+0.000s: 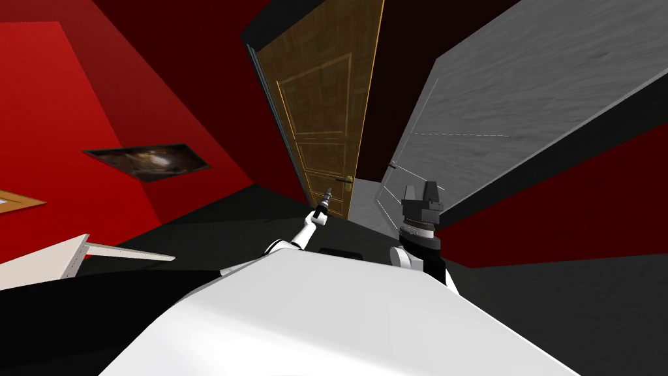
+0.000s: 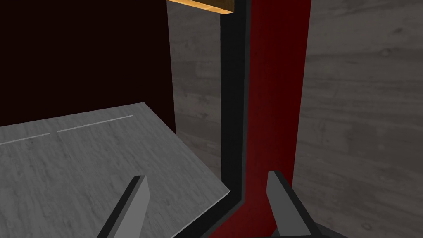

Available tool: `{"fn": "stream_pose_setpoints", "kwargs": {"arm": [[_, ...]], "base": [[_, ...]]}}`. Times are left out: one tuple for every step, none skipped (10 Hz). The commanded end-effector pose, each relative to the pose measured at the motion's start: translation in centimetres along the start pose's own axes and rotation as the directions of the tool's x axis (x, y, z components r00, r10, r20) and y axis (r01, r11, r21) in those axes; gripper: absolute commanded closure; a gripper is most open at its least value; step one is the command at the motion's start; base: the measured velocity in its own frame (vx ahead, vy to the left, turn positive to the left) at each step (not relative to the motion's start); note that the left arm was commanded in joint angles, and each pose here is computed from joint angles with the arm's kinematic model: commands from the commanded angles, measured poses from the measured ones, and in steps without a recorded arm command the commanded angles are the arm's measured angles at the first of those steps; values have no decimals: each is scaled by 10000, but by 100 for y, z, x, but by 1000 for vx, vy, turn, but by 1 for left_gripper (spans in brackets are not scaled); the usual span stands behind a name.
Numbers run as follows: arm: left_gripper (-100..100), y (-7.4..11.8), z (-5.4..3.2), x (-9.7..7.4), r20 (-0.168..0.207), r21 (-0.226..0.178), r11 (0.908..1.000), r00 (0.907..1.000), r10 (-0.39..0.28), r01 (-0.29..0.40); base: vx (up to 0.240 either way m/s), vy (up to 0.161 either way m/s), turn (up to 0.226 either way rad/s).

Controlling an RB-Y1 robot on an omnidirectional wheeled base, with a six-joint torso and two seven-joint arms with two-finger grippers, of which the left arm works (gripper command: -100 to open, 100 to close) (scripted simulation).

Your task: Push the door open

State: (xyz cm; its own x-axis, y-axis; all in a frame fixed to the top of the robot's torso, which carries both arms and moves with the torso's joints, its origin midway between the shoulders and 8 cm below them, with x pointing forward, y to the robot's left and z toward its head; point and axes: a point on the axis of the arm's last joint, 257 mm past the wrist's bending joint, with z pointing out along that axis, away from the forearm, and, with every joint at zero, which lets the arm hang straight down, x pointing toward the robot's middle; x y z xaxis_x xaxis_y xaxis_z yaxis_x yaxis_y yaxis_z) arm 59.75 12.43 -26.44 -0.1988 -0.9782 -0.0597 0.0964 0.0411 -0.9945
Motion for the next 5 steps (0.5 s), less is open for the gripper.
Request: {"fn": "stream_pose_setpoints", "kwargs": {"arm": [[-100,56,28,77,-105,-134,9999,9999,-94,93],[-100,81,45,121,-163,-210,9997,9998,-147,144],[-100,102,59,164,-217,-277,9994,9996,-198,192],[-100,123,73,206,-270,-344,9991,9993,-249,239],[-100,143,86,249,-324,-412,9987,9990,-298,284]], "base": [[84,-20,-14],[85,-13,-14],[90,-8,-13],[87,-2,-12],[86,-1,-12]]}}
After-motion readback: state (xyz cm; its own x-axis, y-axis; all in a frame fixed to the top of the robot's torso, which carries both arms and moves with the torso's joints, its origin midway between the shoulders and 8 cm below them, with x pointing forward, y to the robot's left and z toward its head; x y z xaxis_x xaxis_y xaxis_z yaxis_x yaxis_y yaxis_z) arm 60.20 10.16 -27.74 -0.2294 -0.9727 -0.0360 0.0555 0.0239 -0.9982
